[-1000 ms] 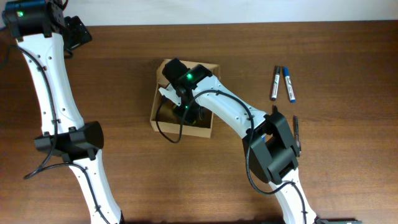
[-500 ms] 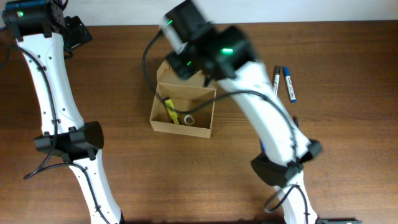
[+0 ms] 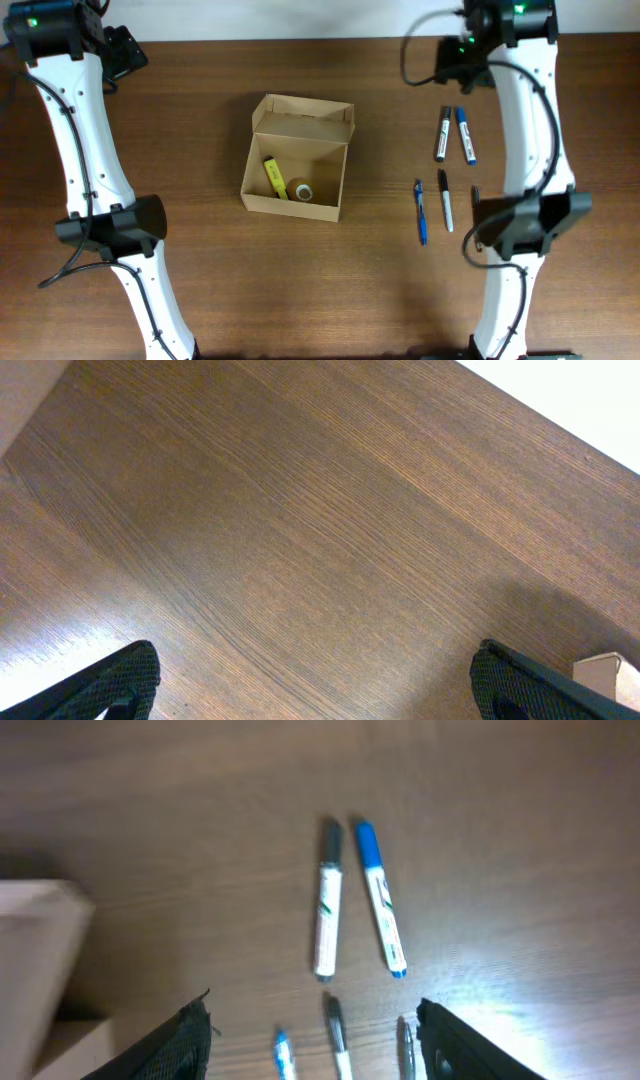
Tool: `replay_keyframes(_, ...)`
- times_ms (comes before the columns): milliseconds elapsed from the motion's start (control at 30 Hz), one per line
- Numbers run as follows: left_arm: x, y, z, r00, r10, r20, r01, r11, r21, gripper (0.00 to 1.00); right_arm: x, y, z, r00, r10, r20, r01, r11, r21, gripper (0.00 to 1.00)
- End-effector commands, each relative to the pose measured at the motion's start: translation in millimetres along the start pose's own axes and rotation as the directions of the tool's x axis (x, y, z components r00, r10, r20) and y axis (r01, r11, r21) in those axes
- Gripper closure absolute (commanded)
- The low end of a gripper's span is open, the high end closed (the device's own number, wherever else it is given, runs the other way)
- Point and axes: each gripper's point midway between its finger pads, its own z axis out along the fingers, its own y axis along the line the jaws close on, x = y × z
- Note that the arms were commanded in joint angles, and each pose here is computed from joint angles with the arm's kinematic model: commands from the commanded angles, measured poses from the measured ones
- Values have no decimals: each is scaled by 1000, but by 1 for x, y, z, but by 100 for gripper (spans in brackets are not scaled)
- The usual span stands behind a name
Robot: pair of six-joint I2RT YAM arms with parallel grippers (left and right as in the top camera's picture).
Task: Pack container
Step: 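Move the right gripper back and grasp the white whiteboard marker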
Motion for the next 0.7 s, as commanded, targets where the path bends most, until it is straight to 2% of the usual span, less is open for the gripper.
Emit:
replay_keyframes(0,-3,3,-14,1000,4,26,-4,1000,10,0,22,-8,47,988,71,-140,-81,994,-67,34)
replay_keyframes(100,-3,3,-14,1000,4,25,-4,1000,10,0,50,-12,96,966,91,-243,-114,990,-82,34)
replay_keyframes(267,-3,3,-14,1000,4,26,-4,1000,10,0,78,-2,136,951,77,-300,-113,988,-105,35)
replay_keyframes(400,-3,3,-14,1000,4,25,-4,1000,10,0,88,-1,153,948,93,-305,-127,988,-92,35)
replay_keyframes(667,-3,3,-14,1000,4,26,-4,1000,10,0,91,-3,171,952,123,-281,-150,986,-79,45)
